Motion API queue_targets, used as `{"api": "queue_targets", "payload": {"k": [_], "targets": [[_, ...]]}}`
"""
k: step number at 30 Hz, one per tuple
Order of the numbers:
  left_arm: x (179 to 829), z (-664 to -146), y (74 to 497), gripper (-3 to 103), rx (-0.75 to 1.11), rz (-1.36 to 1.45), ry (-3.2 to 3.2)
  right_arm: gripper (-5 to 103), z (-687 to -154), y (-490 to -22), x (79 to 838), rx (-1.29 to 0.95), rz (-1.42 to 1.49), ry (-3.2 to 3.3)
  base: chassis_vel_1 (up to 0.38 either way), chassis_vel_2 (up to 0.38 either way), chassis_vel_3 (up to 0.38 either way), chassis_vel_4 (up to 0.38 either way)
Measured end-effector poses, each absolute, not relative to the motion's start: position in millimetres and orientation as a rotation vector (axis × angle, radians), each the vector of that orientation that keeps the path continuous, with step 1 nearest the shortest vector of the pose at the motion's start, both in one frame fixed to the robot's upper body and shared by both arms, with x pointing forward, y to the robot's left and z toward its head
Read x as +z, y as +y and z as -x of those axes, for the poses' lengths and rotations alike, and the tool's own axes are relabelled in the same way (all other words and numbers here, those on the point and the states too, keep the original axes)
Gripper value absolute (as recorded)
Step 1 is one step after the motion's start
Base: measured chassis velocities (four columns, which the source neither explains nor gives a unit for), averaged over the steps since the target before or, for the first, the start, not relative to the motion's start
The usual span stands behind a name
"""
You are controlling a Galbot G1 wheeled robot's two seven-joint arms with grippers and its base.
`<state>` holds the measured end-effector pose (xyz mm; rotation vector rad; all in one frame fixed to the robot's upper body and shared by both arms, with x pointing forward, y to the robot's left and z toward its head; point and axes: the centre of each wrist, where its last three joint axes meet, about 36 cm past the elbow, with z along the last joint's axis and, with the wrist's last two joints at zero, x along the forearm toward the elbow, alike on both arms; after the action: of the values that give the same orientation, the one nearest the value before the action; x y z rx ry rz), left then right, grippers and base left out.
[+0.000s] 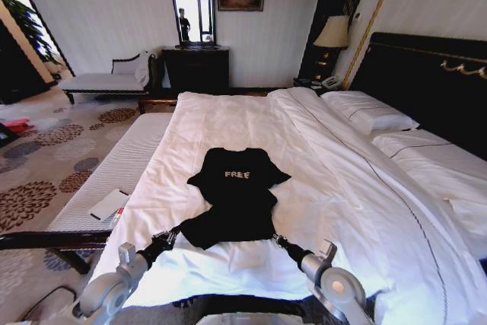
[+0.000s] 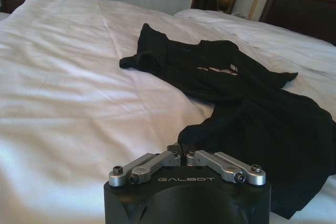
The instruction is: Fold the clothes on the bed.
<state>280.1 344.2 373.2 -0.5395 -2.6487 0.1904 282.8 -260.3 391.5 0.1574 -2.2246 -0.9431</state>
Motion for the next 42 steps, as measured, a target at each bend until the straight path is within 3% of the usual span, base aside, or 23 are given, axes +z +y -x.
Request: {"api": "queue_targets", "payload": {"k": [10, 18, 42], "targets": [[370, -241, 339, 0, 0.322, 0.379, -2.693, 0, -256, -269, 401, -0.626, -0.085, -2.384, 0.000, 0.000, 0.000, 0.000], [373, -202, 345, 0, 0.371, 0.259, -2.738, 0, -242, -264, 410, -0.528, -0.074, -2.422, 0.000, 0.000, 0.000, 0.000], [350, -155, 338, 0, 0.344, 0.225, -2.704, 0, -201, -258, 415, -0.321, 0.019, -2.469, 0.000, 0.000, 0.000, 0.000]]}}
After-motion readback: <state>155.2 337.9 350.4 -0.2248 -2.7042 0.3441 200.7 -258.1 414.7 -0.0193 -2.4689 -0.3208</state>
